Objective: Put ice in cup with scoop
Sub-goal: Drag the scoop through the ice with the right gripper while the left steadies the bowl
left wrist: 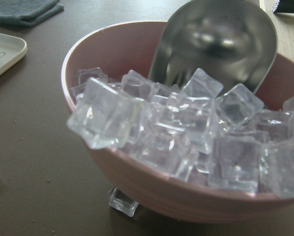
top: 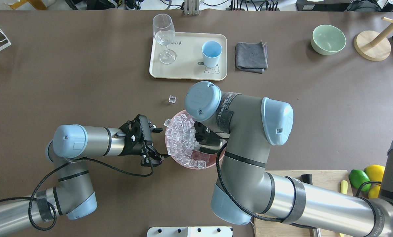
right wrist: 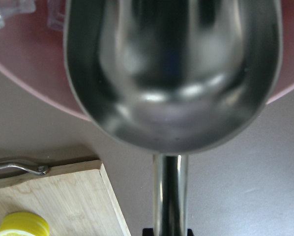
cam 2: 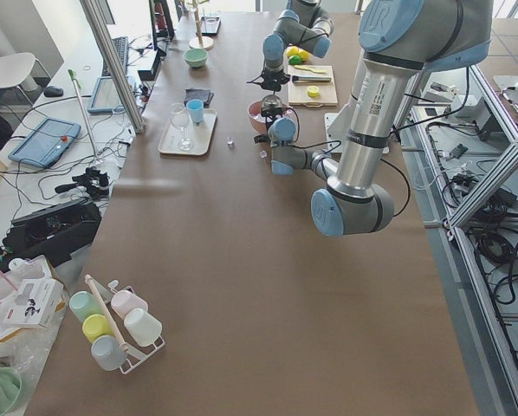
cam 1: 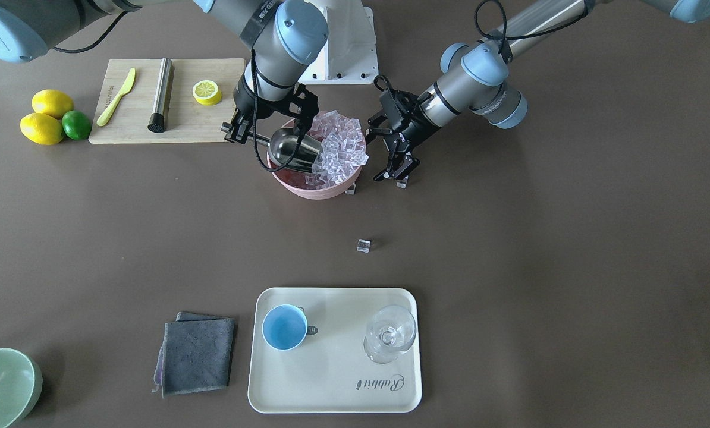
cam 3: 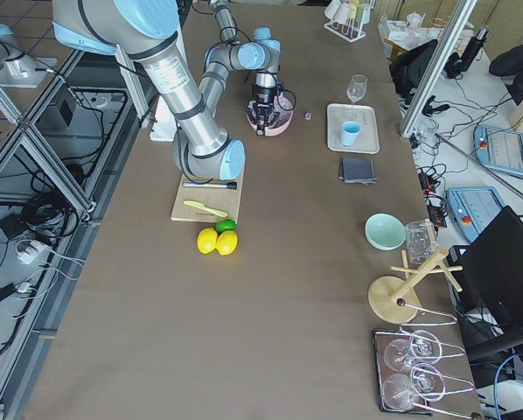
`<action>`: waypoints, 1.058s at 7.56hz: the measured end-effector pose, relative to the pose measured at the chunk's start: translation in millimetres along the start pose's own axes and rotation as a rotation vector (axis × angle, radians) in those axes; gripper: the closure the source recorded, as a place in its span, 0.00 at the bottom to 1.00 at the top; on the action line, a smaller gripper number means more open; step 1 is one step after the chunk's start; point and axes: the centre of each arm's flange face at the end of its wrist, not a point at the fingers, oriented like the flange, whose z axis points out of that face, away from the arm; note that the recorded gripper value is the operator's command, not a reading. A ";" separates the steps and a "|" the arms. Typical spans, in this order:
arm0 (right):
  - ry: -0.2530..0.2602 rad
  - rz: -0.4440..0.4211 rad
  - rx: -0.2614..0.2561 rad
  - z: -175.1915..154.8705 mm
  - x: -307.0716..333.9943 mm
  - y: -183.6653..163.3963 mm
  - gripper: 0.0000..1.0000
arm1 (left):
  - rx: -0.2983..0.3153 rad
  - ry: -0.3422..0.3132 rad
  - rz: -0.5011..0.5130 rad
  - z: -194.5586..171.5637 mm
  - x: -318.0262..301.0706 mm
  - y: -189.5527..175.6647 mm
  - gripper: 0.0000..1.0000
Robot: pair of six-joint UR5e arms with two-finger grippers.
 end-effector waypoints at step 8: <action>0.045 -0.135 0.183 22.9 -1.3 15.3 1.00 | 0.014 0.000 -0.019 2.2 -0.8 -7.5 0.02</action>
